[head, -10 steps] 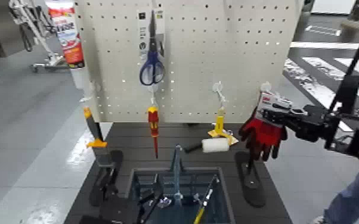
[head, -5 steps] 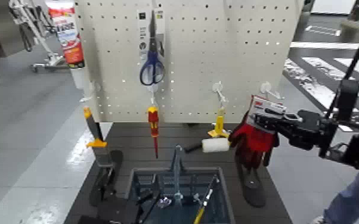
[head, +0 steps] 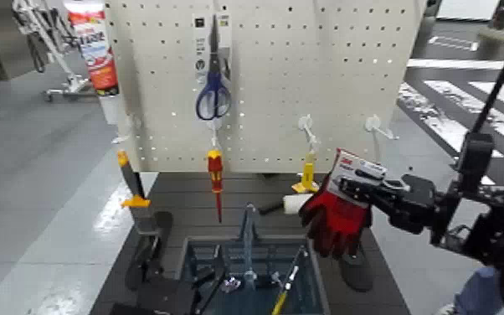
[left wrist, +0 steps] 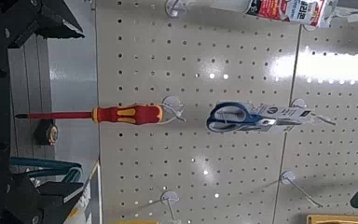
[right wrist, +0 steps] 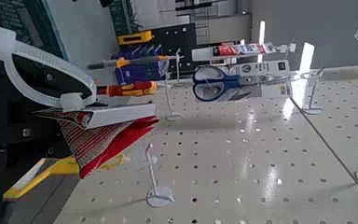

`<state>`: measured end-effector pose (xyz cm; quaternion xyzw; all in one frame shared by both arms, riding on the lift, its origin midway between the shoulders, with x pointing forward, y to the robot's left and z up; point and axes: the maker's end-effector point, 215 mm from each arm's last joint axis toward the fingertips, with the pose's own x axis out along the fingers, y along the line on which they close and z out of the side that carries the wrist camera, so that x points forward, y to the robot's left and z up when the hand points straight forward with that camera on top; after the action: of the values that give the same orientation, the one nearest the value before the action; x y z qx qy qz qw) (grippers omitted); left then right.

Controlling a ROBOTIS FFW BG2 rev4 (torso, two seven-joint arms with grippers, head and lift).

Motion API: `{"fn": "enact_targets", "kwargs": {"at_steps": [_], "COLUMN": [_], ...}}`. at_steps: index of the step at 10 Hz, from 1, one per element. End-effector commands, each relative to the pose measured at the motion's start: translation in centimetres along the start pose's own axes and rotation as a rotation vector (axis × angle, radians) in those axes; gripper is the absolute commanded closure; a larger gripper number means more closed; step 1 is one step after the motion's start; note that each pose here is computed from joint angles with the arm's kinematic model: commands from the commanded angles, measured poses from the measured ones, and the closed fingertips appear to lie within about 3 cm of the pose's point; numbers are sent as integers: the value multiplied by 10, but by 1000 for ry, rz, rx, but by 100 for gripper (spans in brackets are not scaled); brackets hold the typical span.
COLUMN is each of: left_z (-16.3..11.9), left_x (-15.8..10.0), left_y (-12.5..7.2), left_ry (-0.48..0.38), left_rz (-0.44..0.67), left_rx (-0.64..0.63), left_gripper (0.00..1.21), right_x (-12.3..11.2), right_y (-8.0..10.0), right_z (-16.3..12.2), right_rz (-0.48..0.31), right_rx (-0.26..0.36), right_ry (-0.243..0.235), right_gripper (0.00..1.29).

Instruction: Put the red colored gloves into the crate.

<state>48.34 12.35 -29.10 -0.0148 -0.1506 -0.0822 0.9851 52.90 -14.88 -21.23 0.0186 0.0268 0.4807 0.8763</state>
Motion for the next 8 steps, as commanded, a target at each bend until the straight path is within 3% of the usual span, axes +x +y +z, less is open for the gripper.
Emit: {"fn": "enact_targets", "kwargs": {"at_steps": [1, 4, 8], "left_z": [0, 1, 0], "left_x": [0, 1, 1], "left_y": [-2, -5, -9], "left_ry": [1, -1, 2], "left_rz": [-1, -5, -11], "left_rx": [-4, -7, -10], "left_gripper": [14, 14, 14], "right_x": [19, 38, 57], "right_y": [33, 63, 82], "right_z": [-7, -31, -54], "right_rz": [64, 126, 179], "right_rx": [85, 171, 227], "right_ry": [-46, -48, -47], "right_gripper": [106, 106, 106]}}
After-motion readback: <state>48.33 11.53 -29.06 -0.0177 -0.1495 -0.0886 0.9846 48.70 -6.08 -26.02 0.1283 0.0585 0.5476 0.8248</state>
